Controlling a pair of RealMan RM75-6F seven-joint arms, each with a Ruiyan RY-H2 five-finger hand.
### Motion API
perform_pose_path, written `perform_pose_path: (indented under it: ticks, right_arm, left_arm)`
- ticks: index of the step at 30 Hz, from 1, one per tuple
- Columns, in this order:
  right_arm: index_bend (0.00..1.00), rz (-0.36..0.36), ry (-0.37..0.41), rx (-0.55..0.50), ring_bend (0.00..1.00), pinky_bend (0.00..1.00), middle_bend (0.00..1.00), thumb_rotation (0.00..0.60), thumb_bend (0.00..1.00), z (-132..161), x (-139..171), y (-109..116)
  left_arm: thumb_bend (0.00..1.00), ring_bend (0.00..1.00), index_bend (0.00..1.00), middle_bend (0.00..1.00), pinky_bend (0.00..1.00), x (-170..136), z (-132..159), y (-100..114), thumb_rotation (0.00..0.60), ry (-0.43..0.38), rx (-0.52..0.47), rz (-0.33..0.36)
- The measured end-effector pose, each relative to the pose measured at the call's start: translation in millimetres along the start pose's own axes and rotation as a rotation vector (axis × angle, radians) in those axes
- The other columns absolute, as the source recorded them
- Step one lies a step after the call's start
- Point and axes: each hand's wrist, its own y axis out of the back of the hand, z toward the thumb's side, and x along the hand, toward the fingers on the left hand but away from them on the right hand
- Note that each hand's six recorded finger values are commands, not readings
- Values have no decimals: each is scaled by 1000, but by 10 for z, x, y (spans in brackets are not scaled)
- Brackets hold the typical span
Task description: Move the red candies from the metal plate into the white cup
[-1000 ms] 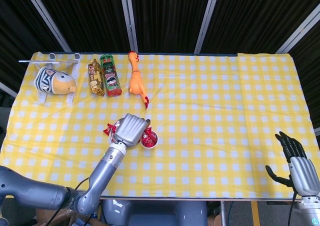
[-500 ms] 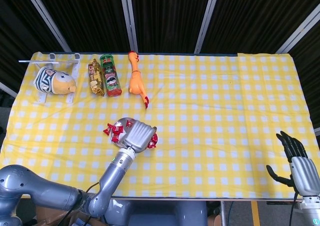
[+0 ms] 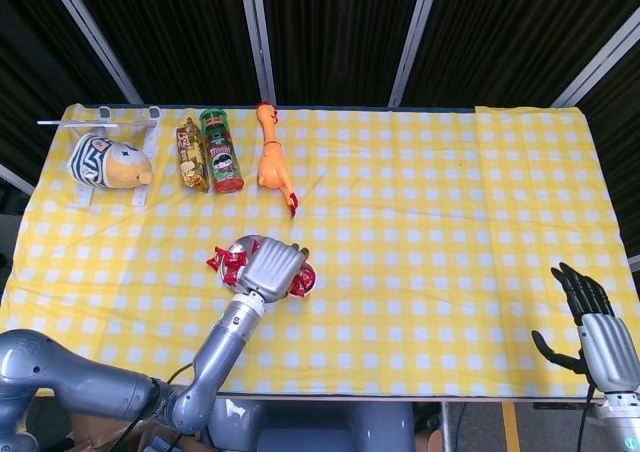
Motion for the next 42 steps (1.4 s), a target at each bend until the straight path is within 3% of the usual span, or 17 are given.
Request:
perform_pose_path:
  ticks: [11,15,18,20,23,30,42]
  right_arm:
    - [0,1,1,1,0,0,0,600,386,3,8,-2]
    - [0,0,0,0,0,0,0,600,386,1,12,2]
    - [0,-4,0,-2,0,0,0,600,386,-1,13,13]
    - [0,-4,1,-2,0,0,0,600,386,-1,12,15]
    - [0,-2,3,-1,0,0,0,600,385,2,12,9]
    - [0,3,3,4,0,0,0,600,386,7,7,-10]
    - [0,4,-2,2,0,0,0,600,386,0,4,-9]
  left_arm:
    - [323,882,384,420,952,-9,-61,118,600,13,-27,33]
    - [285,881,327,403,952,-22,-112,166,600,26,-38,47]
    - [261,892,292,528,952,-53,-220,212,600,53,-44,65]
    - [260,924,287,708,954,-83,-330,232,600,77,-45,73]
    - [259,964,302,857,964,-146,-560,239,600,123,-35,81]
    - [258,995,329,929,976,-351,-1138,-39,600,234,-5,0]
    - [258,1000,343,950,983,-282,-1457,-490,600,322,9,-82]
